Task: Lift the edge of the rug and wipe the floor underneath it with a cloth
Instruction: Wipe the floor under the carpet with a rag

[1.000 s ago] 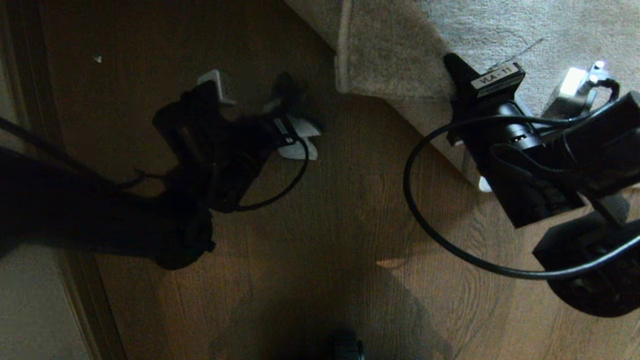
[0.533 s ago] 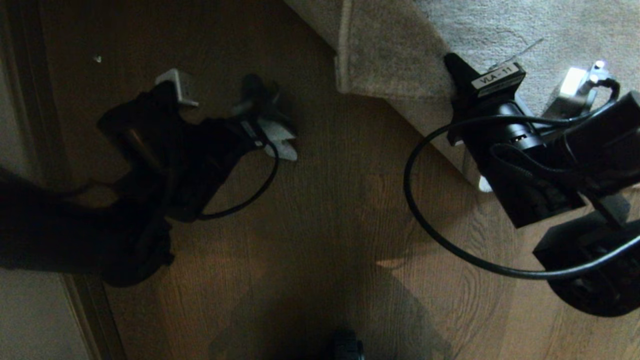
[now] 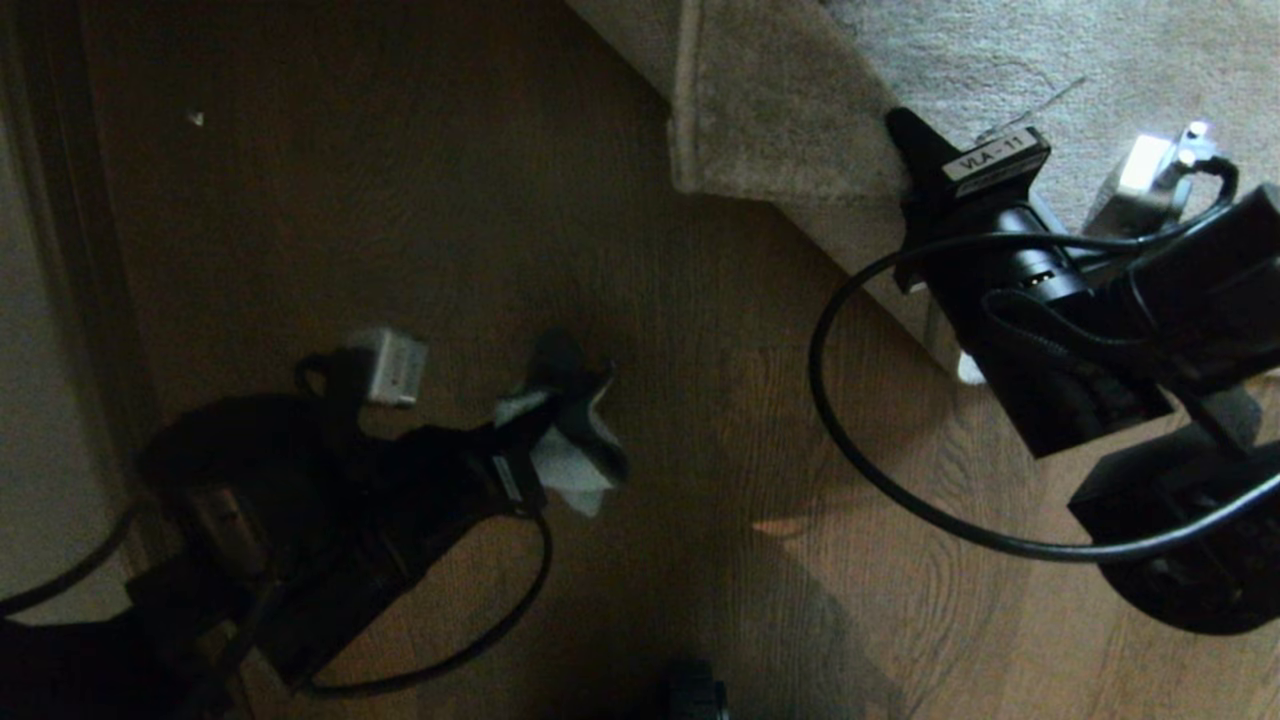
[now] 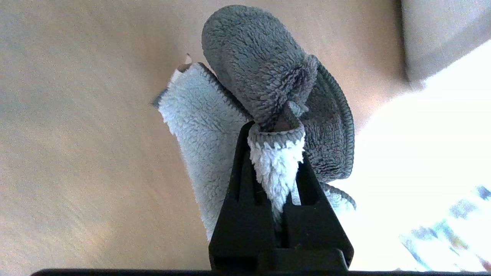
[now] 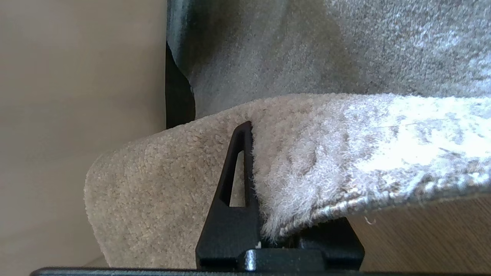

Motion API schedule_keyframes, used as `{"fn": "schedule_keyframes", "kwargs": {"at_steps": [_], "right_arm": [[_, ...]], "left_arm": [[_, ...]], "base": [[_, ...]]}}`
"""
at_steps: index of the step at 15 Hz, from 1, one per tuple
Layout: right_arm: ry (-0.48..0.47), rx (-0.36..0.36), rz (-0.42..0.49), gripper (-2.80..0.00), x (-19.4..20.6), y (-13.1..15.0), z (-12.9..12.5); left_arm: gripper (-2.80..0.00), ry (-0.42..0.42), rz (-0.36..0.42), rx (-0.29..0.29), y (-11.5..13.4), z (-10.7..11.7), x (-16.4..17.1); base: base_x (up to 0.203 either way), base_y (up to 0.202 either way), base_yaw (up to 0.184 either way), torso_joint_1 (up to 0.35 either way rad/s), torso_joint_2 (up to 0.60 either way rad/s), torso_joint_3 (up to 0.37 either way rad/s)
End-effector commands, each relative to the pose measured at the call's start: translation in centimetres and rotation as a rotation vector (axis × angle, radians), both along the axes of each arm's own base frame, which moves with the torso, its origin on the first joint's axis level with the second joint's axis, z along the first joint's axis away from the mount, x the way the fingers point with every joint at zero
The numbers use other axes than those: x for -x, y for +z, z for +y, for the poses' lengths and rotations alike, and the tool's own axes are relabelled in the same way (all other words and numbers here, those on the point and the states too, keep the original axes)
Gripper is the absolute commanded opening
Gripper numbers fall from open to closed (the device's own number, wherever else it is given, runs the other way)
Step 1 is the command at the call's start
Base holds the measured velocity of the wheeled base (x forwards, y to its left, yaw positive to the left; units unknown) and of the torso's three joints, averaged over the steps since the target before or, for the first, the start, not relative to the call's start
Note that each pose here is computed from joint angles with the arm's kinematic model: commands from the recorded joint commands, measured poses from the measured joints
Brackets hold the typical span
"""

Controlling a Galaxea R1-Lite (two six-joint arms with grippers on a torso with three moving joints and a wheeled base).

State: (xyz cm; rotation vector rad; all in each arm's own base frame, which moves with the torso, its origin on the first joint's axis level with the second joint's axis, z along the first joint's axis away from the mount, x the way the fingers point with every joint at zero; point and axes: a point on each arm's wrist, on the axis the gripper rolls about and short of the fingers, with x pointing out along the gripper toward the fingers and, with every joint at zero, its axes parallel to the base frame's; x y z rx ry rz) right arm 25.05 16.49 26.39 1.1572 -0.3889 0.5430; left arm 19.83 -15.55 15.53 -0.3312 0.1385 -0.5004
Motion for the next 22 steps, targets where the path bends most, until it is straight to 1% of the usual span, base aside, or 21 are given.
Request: {"fn": "schedule_keyframes", "kwargs": {"at_steps": [1,3,5,7,9,11,12,14,16,18,22], "right_arm": [[0.002,-0.034,-0.04,-2.8,0.2,0.5,-0.1],[0.002,-0.036,-0.043,-2.8,0.3,0.6,-0.2],[0.002,-0.035,-0.042,-2.8,0.3,0.5,-0.2],[-0.005,-0.034,-0.039,-2.8,0.2,0.4,-0.4],[-0.011,-0.032,-0.036,-2.8,0.1,0.3,-0.5],[-0.015,-0.03,-0.033,-2.8,0.0,0.2,-0.6],[-0.019,-0.029,-0.033,-2.8,0.0,0.2,-0.7],[-0.023,-0.031,-0.038,-2.8,0.0,0.4,-0.9],[-0.026,-0.032,-0.038,-2.8,0.0,0.4,-1.0],[-0.023,-0.028,-0.035,-2.8,0.2,0.3,-1.1],[-0.021,-0.028,-0.034,-2.8,0.2,0.3,-1.1]], "left_arm": [[-2.8,-0.06,0.057,-0.019,-1.7,-1.8,0.3],[-2.8,-0.086,0.05,-0.006,-2.2,-4.1,-1.1],[-2.8,-0.107,0.003,0.037,-1.8,-6.7,-2.9],[-2.8,-0.109,-0.056,0.09,-0.9,-9.0,-4.9],[-2.8,-0.104,-0.111,0.138,-0.1,-10.9,-6.9],[-2.8,-0.081,-0.152,0.164,0.5,-11.7,-8.7],[-2.8,-0.049,-0.168,0.168,0.6,-11.5,-9.6],[-2.8,0.012,-0.183,0.175,1.1,-10.3,-10.7],[-2.8,0.075,-0.205,0.182,1.8,-8.2,-12.0],[-2.8,0.144,-0.235,0.194,3.1,-5.6,-13.1],[-2.8,0.269,-0.306,0.218,5.8,-0.6,-14.2]], "base": [[0.0,0.0,0.0,0.0,0.0,0.0],[0.0,0.0,0.0,0.0,0.0,0.0],[0.0,0.0,0.0,0.0,0.0,0.0],[0.0,0.0,0.0,0.0,0.0,0.0],[0.0,0.0,0.0,0.0,0.0,0.0],[0.0,0.0,0.0,0.0,0.0,0.0],[0.0,0.0,0.0,0.0,0.0,0.0],[0.0,0.0,0.0,0.0,0.0,0.0],[0.0,0.0,0.0,0.0,0.0,0.0],[0.0,0.0,0.0,0.0,0.0,0.0],[0.0,0.0,0.0,0.0,0.0,0.0]]}}
